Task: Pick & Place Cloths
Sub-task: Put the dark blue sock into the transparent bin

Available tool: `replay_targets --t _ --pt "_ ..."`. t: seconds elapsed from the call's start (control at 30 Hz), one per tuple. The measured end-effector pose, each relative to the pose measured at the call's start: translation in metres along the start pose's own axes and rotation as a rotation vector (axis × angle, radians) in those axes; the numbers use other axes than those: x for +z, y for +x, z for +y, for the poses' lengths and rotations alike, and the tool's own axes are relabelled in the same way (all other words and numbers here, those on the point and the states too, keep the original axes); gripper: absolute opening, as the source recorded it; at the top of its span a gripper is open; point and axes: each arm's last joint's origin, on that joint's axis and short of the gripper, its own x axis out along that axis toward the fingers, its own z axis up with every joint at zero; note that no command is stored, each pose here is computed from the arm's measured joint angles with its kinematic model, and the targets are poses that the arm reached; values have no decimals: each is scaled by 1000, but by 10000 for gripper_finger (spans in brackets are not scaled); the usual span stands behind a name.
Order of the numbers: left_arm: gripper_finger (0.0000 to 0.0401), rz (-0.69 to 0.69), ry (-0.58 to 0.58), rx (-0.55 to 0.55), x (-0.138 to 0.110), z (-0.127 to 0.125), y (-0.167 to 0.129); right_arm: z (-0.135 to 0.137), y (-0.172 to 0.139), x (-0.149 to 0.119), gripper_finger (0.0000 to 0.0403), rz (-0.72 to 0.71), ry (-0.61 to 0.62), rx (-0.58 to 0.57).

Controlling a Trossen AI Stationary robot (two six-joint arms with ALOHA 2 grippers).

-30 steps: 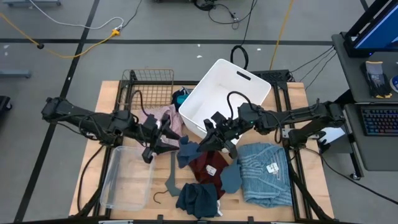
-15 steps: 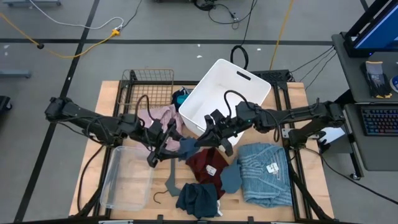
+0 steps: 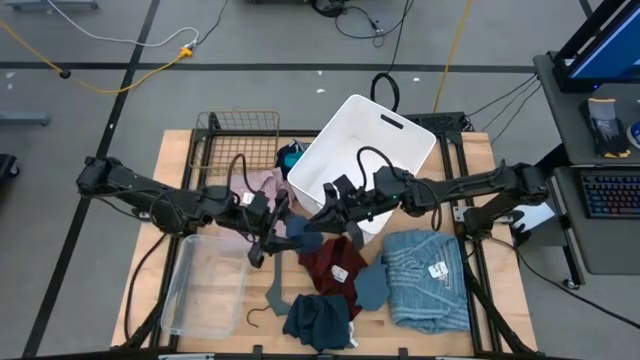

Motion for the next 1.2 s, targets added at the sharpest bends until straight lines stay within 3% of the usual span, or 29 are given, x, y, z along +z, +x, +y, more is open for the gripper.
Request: replay_targets --t 0.33,0.5,0.7,0.93,1.03,1.2 --pt "18 6 -1 5 -1 1 1 1 0 2 5 -25 -21 -5" --pt "17 29 -32 -47 -2 1 1 2 0 1 28 3 -15 37" --pt "10 108 -92 -58 -1 -3 -8 5 0 0 79 61 94 121" --pt "10 106 -129 -70 20 -22 -36 11 0 -5 133 166 159 242" --pt "10 108 -163 -56 28 -31 -52 14 -1 -7 140 206 152 294" --pt "10 146 -268 1 32 -48 -75 13 0 -10 131 228 81 287"
